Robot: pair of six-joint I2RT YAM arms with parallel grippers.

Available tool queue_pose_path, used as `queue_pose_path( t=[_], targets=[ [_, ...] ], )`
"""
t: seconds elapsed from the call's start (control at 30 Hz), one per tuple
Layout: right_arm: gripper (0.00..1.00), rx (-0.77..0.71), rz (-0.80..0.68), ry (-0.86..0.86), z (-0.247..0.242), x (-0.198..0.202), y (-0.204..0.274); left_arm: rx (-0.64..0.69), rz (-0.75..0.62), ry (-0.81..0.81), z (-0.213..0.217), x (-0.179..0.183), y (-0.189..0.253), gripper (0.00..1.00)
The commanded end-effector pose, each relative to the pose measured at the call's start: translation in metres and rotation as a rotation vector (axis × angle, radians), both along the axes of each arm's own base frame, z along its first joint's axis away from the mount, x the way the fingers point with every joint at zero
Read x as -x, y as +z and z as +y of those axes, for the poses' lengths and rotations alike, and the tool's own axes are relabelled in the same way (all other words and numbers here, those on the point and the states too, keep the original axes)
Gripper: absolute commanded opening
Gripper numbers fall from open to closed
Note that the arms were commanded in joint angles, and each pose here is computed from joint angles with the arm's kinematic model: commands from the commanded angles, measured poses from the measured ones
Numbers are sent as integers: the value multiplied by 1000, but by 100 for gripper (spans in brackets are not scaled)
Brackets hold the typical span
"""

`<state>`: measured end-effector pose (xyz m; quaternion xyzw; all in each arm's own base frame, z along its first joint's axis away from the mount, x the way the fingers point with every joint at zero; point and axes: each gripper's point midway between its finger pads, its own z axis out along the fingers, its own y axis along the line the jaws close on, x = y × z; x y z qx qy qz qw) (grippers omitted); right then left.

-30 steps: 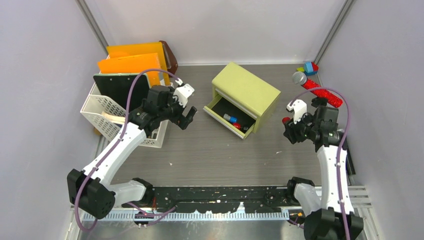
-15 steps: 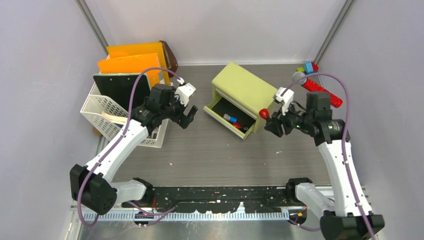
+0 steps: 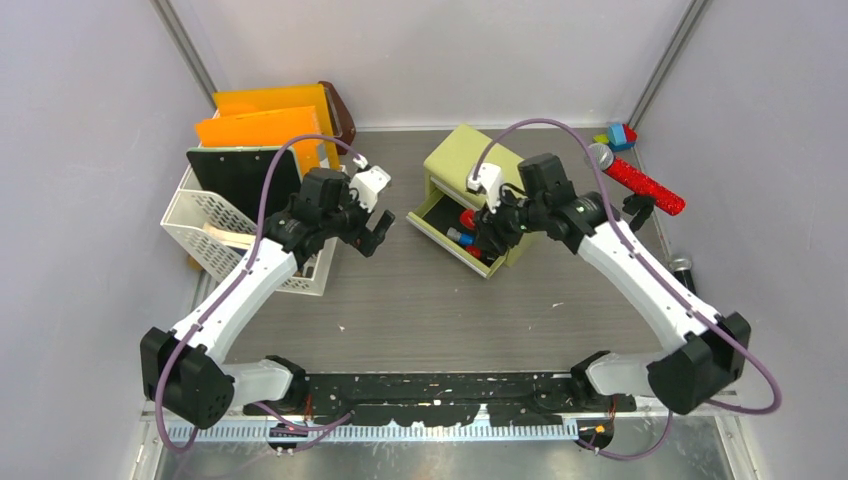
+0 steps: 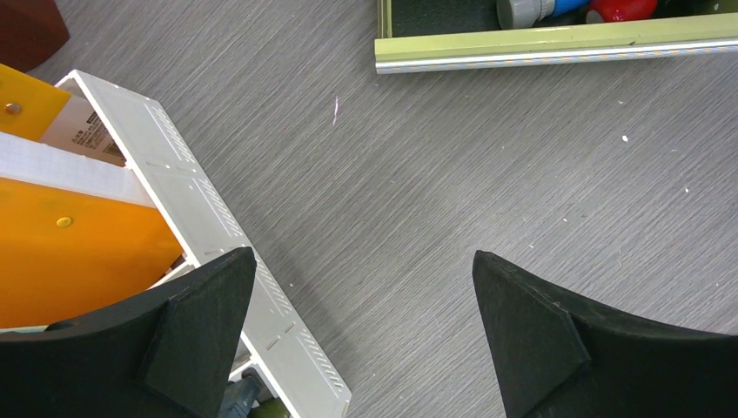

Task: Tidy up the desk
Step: Place the stationery in the drawer.

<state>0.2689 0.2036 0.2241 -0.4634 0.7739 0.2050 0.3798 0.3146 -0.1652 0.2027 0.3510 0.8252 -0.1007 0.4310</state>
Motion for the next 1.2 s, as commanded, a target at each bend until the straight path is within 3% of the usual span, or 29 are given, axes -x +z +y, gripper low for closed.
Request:
queue_pose_path(
  t=[0.0, 0.23, 0.57, 0.87, 1.03, 1.17],
  targets=[
    [26, 33, -68, -12, 11, -36, 3, 11, -47, 10, 0, -5, 17, 100],
    [27, 125, -6, 19, 19, -62, -40, 8, -40, 3, 0, -5, 14, 100],
    [43, 220, 36, -6, 16, -83, -82, 9, -38, 0, -1, -4, 12, 99],
    [57, 223, 41, -22, 13, -80, -81, 14, -36, 1, -1, -3, 13, 100],
    [71, 216, 34, -35, 11, -78, -75, 18, -41, -2, -1, -1, 15, 100],
    [74, 193, 25, -38, 14, -74, -66, 21, -42, -4, -1, 0, 16, 100]
  ],
)
